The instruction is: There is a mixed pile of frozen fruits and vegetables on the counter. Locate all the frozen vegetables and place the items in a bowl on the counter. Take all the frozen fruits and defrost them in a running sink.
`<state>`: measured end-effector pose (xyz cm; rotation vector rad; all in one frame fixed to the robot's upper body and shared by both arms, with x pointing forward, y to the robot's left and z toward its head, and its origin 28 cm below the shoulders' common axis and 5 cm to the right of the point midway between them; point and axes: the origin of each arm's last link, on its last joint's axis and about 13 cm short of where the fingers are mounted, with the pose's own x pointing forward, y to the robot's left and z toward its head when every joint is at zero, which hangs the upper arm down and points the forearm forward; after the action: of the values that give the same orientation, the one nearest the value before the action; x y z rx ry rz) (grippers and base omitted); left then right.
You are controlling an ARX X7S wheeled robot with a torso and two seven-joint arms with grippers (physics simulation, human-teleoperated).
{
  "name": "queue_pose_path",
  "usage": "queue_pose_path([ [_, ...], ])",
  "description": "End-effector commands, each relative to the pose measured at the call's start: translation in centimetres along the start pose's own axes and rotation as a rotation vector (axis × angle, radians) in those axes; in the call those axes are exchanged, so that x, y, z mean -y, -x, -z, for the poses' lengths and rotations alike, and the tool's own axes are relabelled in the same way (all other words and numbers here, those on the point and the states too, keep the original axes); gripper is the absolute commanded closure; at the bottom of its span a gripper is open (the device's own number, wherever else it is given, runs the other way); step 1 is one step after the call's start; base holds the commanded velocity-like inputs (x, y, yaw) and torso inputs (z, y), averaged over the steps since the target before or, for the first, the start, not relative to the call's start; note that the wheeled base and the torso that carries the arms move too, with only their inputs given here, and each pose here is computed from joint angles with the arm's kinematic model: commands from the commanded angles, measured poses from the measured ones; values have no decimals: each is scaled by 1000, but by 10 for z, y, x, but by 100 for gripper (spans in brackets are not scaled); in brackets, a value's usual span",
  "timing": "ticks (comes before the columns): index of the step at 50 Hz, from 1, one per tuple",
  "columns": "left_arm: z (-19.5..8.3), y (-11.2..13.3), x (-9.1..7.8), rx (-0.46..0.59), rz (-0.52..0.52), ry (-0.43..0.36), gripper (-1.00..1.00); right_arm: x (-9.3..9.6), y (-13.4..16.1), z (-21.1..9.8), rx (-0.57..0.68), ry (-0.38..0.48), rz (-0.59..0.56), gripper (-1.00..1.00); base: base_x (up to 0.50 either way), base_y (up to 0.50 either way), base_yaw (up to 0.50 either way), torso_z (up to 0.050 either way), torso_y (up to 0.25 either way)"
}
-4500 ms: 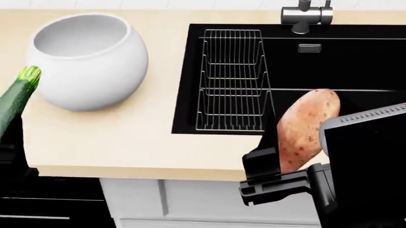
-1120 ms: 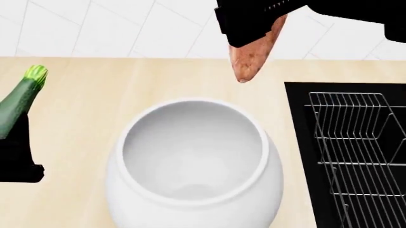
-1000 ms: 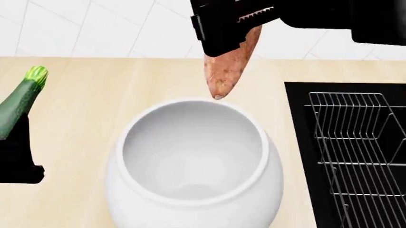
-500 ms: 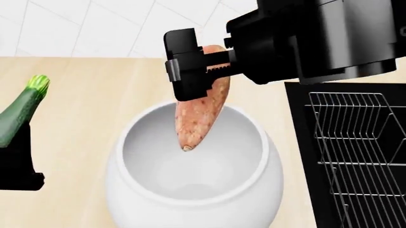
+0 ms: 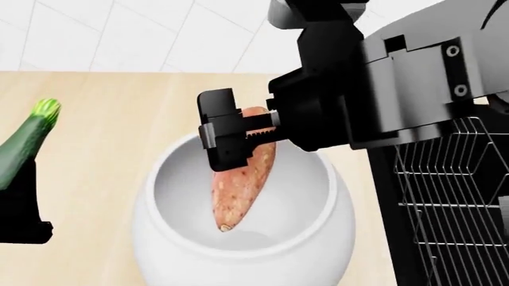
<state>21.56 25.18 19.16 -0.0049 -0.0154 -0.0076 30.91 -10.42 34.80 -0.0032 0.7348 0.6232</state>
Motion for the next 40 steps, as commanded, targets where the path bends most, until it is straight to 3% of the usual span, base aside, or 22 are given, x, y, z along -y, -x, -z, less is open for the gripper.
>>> queue_pose_path([
  [1,1,2,-3,5,-11,5,100,3,-13,8,-24,-12,-13,100,0,0,0,0,0],
  [12,2,-3,0,5,-14,7,100,2,-18,12,-37,10,-3,100,0,0,0,0,0],
  [13,3,-3,0,6,-14,7,100,2,-18,12,-32,23,9,-100,0,0,0,0,0],
  [27,0,-1,0,10,-11,3,100,1,-11,9,-2,20,8,-100,0,0,0,0,1],
  [36,-5,-3,2,13,-1,-9,100,-10,30,-13,235,62,-2,-100,0,0,0,1,0],
  [40,-12,-7,4,25,10,-20,100,-6,40,-7,312,80,56,-100,0,0,0,0,0],
])
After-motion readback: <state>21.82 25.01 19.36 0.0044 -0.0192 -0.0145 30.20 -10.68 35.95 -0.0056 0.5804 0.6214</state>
